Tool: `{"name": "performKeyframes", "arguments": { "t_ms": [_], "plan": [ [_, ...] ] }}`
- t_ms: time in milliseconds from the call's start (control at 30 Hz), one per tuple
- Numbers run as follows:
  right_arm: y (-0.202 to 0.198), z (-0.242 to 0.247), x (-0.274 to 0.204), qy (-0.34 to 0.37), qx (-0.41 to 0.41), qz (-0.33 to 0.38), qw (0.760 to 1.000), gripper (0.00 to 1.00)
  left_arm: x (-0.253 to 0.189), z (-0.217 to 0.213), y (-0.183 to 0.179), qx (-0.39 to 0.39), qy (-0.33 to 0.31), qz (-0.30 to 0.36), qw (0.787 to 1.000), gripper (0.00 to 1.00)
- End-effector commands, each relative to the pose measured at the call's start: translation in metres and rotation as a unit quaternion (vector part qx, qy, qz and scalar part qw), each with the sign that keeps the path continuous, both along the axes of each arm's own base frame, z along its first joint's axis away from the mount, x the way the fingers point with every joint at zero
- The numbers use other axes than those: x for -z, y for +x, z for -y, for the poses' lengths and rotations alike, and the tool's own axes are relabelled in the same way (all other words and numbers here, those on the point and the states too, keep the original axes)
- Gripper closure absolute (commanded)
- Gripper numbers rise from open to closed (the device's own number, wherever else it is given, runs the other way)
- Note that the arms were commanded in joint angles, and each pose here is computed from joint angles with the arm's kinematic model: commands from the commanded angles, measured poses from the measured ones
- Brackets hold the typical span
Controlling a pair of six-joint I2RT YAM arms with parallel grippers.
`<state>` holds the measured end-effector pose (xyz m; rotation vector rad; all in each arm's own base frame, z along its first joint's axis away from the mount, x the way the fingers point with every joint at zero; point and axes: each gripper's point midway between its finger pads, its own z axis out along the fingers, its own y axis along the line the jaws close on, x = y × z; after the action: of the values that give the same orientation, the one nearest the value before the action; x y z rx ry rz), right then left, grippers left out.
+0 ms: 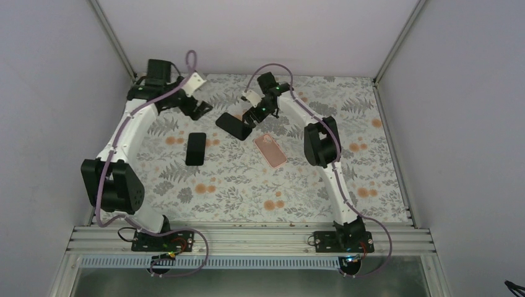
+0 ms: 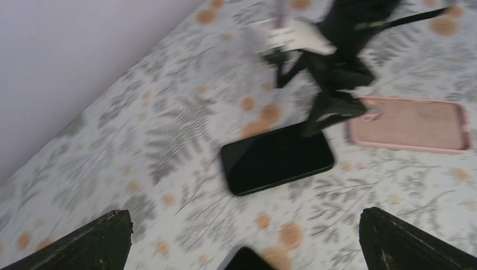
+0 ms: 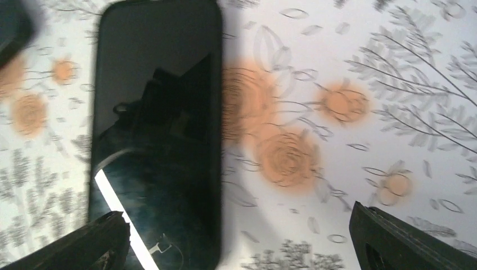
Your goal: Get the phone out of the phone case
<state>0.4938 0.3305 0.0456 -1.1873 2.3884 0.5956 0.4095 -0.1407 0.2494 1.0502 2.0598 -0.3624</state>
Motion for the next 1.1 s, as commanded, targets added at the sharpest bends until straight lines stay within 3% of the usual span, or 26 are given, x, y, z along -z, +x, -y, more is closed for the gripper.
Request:
{"name": "performKeyframes", "arguments": {
  "t_ms": [0,300,1067],
  "plan": [
    [-0.024,-0.027,-0.044,0.023,-0.058,0.036,0.997,0.00,0.005,-0.050,0.016,-0.069,-0.024,0.002,0.997,0.00],
    [-0.035,-0.043,-0.008,-0.079,-0.073,0.071,0.992,0.00,0.008,-0.093,0.032,-0.153,-0.033,0.026,0.987,0.00],
    [-0.047,-0.066,0.037,-0.120,-0.103,0.076,0.984,0.00,0.048,-0.109,0.033,-0.174,-0.053,-0.008,0.983,0.00]
  ]
}}
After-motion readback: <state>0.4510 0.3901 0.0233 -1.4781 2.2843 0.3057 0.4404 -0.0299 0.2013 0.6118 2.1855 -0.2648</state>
